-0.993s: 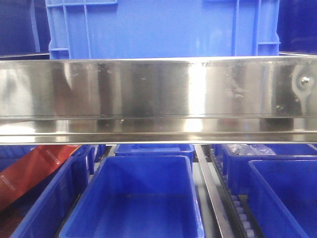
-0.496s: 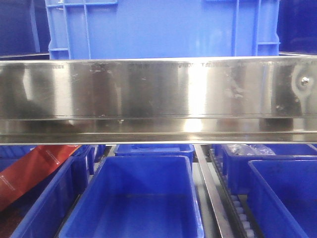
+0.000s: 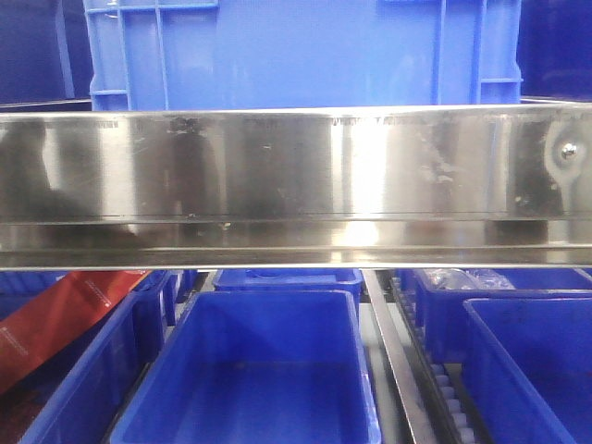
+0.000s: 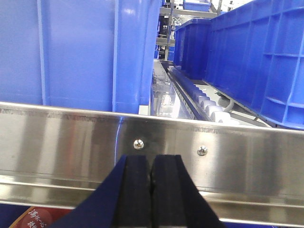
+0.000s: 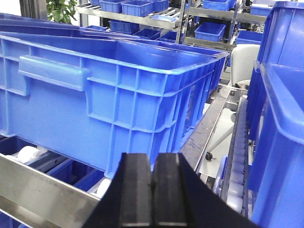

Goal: Place cylindrical capacitor in blue bin on shelf

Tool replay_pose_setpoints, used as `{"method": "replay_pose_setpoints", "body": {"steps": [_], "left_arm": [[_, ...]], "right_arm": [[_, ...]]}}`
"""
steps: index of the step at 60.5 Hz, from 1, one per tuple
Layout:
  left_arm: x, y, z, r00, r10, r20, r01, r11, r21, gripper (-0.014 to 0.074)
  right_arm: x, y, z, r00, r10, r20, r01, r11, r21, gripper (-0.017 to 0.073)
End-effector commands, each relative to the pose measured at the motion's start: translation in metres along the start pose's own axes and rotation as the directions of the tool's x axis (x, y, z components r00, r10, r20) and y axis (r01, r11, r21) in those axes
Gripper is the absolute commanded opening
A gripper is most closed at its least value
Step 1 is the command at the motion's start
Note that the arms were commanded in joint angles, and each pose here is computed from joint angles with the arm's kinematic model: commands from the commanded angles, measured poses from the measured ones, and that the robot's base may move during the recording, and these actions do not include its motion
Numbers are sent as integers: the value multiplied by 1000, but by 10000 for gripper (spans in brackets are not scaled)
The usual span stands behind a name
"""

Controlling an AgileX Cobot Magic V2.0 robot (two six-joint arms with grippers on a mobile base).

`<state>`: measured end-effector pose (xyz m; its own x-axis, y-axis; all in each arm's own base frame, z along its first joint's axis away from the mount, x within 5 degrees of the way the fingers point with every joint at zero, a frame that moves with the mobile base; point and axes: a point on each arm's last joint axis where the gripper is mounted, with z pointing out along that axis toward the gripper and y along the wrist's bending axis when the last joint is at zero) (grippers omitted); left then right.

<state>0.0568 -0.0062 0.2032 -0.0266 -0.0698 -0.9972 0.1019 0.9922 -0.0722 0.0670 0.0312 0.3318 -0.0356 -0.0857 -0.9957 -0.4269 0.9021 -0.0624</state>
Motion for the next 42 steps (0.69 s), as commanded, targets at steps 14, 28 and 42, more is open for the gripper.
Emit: {"method": "replay_pose_setpoints", "body": {"steps": [14,28,42], "left_arm": [[-3,0,-1,1000,-5,29,5,1000,-1,-111],[-3,0,-1,1000,-5,29,5,1000,-1,-111],[-3,0,-1,1000,-5,29,5,1000,-1,-111]], "right_arm": [[-2,-1,-1,1000,1,24,-1,1000,8,-160],[-2,0,-1,999,19,30,-19,1000,2,-160],[10,-5,4,994,81,75,-86,994,69,-160]]}}
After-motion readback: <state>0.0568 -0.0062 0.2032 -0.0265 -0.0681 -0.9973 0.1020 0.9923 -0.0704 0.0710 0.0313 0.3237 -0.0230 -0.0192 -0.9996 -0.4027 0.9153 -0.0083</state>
